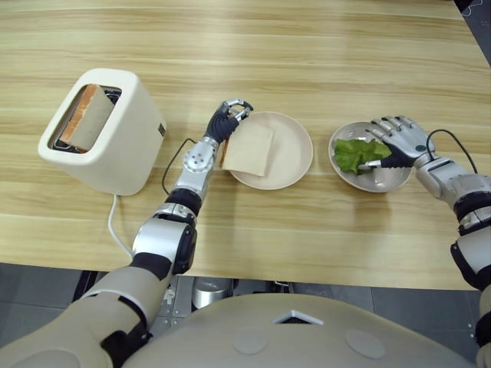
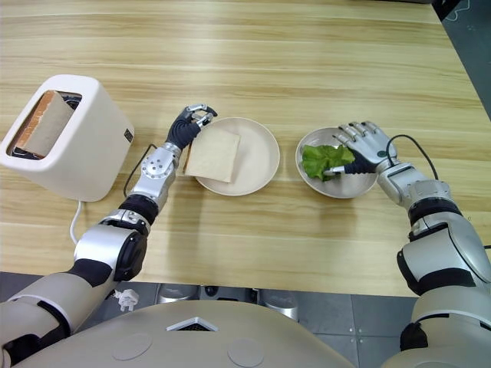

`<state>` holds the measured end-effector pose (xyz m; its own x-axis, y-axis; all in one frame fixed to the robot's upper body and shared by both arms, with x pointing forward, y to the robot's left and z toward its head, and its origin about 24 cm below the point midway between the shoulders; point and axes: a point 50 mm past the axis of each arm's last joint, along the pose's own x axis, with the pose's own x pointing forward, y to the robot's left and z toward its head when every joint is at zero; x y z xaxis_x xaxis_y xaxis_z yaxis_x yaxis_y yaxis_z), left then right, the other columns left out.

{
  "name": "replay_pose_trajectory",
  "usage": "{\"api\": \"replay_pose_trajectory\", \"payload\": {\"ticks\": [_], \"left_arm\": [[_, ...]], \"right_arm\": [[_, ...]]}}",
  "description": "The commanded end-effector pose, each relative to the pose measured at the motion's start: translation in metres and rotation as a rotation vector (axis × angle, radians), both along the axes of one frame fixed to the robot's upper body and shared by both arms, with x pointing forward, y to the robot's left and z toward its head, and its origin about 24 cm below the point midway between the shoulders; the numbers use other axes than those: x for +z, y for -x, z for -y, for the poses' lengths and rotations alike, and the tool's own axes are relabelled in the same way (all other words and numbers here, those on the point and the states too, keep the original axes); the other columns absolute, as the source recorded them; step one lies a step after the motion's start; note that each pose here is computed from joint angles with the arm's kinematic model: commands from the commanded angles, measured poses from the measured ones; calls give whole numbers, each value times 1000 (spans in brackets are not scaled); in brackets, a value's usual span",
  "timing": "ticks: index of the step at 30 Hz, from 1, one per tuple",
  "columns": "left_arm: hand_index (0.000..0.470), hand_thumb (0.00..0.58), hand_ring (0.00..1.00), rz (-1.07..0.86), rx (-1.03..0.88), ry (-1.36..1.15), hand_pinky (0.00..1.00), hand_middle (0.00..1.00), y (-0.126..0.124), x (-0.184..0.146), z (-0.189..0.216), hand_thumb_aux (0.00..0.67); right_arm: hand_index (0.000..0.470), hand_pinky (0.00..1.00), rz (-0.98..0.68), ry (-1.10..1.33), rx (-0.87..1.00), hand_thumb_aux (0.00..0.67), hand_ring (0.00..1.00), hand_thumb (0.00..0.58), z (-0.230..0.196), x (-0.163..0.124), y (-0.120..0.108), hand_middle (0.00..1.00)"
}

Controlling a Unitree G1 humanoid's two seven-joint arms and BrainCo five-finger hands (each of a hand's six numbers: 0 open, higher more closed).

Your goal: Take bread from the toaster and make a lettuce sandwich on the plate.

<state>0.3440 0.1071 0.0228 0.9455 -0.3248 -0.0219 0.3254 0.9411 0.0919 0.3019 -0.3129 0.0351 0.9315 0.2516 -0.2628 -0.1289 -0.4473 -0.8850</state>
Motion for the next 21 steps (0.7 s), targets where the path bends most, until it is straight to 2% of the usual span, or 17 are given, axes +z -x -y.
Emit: {"api": "replay_pose_trajectory", "payload": {"ticks": [1,7,8,10,11,13,14,15,16,17,18,19,20,21], "left_arm": [[460,580,1000,-28,-8,59,1000,1000,-6,6,8,670],[460,580,1000,-52,-9,128,1000,1000,-11,12,21,670],[460,580,1000,-56,-8,133,1000,1000,-11,13,23,670],[460,580,1000,-54,-11,135,1000,1000,-11,14,28,670],[460,580,1000,-50,-14,131,1000,1000,-11,14,31,670],[460,580,1000,-47,-19,121,1000,1000,-10,14,36,670],[460,580,1000,-47,-20,113,1000,1000,-9,13,38,670],[460,580,1000,-52,-22,101,1000,1000,-8,11,40,670],[460,580,592,-60,-23,89,592,592,-7,9,42,670],[460,580,592,-65,-20,73,592,592,-5,7,43,670],[455,580,0,-67,-17,54,0,0,-4,5,42,662],[271,482,0,-71,-9,31,0,0,-3,2,41,394],[271,482,0,-71,1,9,0,0,-2,-1,39,394],[236,443,0,-70,12,-12,0,0,-1,-3,37,344]], "right_arm": [[0,0,-19,2,28,0,0,0,-3,1,-2,0],[0,0,-41,9,55,0,0,0,-11,-4,-3,0],[96,0,-42,12,58,139,0,216,-12,-5,-4,0],[96,0,-43,19,64,139,0,216,-14,-6,-4,0],[251,0,-43,22,68,365,0,460,-15,-7,-5,0],[263,0,-40,28,78,384,0,474,-17,-7,-6,0],[449,0,-37,29,82,654,0,580,-19,-7,-6,0],[460,0,-34,27,87,670,0,580,-20,-7,-7,0],[460,0,-33,26,91,670,0,580,-21,-7,-8,0],[460,0,-32,24,94,670,0,580,-22,-8,-8,0],[460,0,-32,22,98,670,0,580,-24,-8,-8,0],[460,0,-33,20,101,670,0,580,-25,-8,-9,0],[460,0,-34,18,103,670,0,580,-26,-9,-9,0],[460,0,-34,15,105,670,0,580,-26,-9,-9,0]]}}
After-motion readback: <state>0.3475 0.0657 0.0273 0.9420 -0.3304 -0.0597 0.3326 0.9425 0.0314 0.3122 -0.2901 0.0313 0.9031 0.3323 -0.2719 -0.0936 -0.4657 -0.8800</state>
